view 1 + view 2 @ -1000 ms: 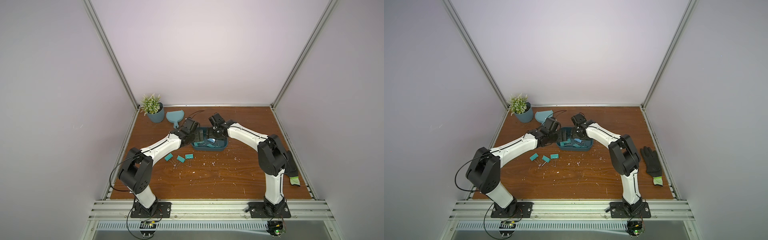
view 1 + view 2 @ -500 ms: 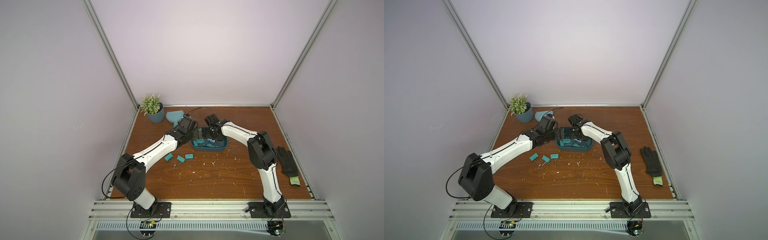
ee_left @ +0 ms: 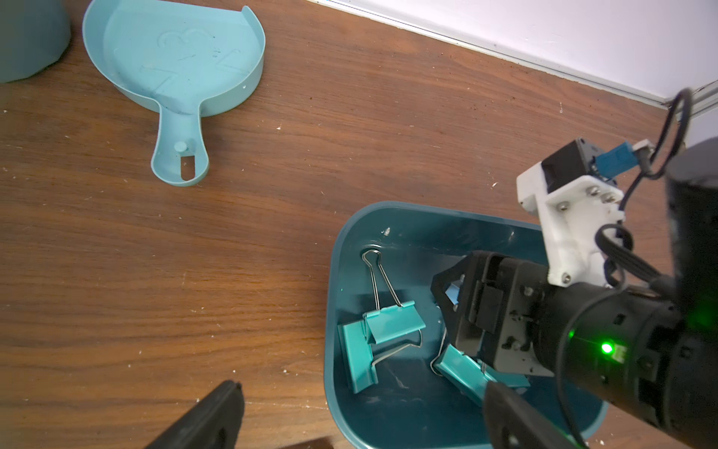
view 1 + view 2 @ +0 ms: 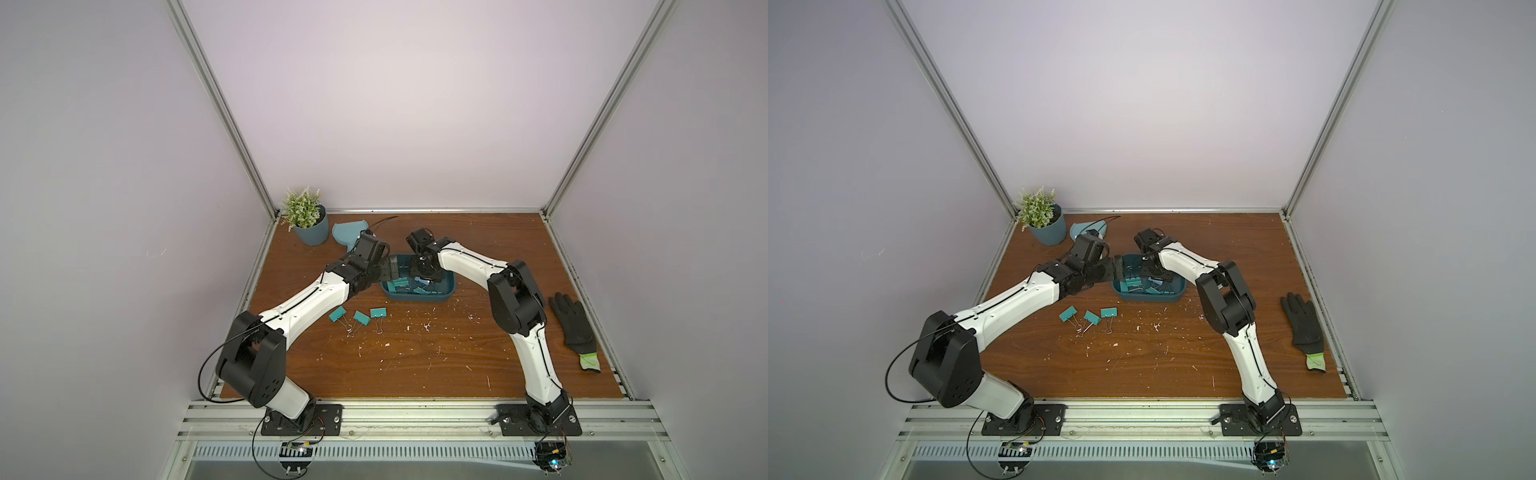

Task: Take out the binder clips from the storage box
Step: Pick up the binder clip from the storage box.

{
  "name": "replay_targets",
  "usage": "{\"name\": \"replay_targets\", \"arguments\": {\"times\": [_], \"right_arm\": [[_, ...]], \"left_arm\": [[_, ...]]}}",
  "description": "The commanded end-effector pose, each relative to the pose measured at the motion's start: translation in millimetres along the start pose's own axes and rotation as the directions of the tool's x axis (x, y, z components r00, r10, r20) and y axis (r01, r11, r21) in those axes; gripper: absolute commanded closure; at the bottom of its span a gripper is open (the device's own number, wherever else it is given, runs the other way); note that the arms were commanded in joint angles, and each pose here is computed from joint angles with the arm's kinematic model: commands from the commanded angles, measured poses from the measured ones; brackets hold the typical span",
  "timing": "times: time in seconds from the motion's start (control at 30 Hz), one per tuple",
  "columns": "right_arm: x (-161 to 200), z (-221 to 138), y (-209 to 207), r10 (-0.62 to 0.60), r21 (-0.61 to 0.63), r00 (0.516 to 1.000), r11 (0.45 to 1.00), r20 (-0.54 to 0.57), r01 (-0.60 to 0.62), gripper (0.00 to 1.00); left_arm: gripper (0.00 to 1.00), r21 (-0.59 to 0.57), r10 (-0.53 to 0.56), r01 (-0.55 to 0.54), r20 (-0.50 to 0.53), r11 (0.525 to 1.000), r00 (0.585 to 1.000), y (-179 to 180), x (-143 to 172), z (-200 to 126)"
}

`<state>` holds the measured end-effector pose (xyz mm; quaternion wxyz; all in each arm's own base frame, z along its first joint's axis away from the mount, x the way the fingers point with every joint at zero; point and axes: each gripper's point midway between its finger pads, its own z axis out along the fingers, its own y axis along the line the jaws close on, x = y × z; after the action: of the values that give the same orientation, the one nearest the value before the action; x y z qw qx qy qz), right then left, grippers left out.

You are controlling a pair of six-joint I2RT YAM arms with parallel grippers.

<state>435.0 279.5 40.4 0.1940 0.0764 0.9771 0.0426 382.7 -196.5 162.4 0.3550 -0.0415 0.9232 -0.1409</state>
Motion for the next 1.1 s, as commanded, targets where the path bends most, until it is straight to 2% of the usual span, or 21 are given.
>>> {"name": "replay_targets", "arguments": {"times": [0.0, 0.07, 0.3, 0.63, 0.87, 1.07], "right_arm": [[-7.2, -6.8, -1.1, 0.018, 0.009, 1.000, 1.000, 0.014, -0.019, 0.43], [-9.4, -9.3, -0.6, 0.019, 0.007, 1.000, 1.000, 0.022, -0.019, 0.47], [-26.8, -28.8, 1.5, -0.005, 0.005, 0.997, 1.000, 0.082, 0.005, 0.46], [-48.5, -88.8, 5.7, -0.087, -0.023, 0.969, 0.995, 0.232, 0.095, 0.46], [-29.1, -122.6, 15.5, -0.171, -0.034, 0.945, 0.982, 0.278, 0.187, 0.46], [11.3, -147.1, 32.6, -0.258, -0.057, 0.918, 0.956, 0.302, 0.288, 0.47]], "left_arm": [[0.00, 0.001, 0.006, -0.006, 0.015, 1.000, 1.000, 4.1, -4.3, -5.5], [0.00, -0.001, 0.005, -0.005, 0.015, 1.000, 1.000, 5.1, -4.1, -5.9], [0.00, 0.000, 0.005, -0.005, 0.023, 1.000, 1.000, 5.9, -6.0, -9.6], [0.00, -0.010, -0.005, 0.006, 0.068, 1.000, 0.998, 10.9, -14.2, -26.3], [0.00, -0.021, -0.024, 0.027, 0.132, 0.999, 0.991, 19.9, -20.5, -49.1], [0.00, -0.018, -0.047, 0.051, 0.177, 0.999, 0.983, 29.2, -18.3, -71.6]]}}
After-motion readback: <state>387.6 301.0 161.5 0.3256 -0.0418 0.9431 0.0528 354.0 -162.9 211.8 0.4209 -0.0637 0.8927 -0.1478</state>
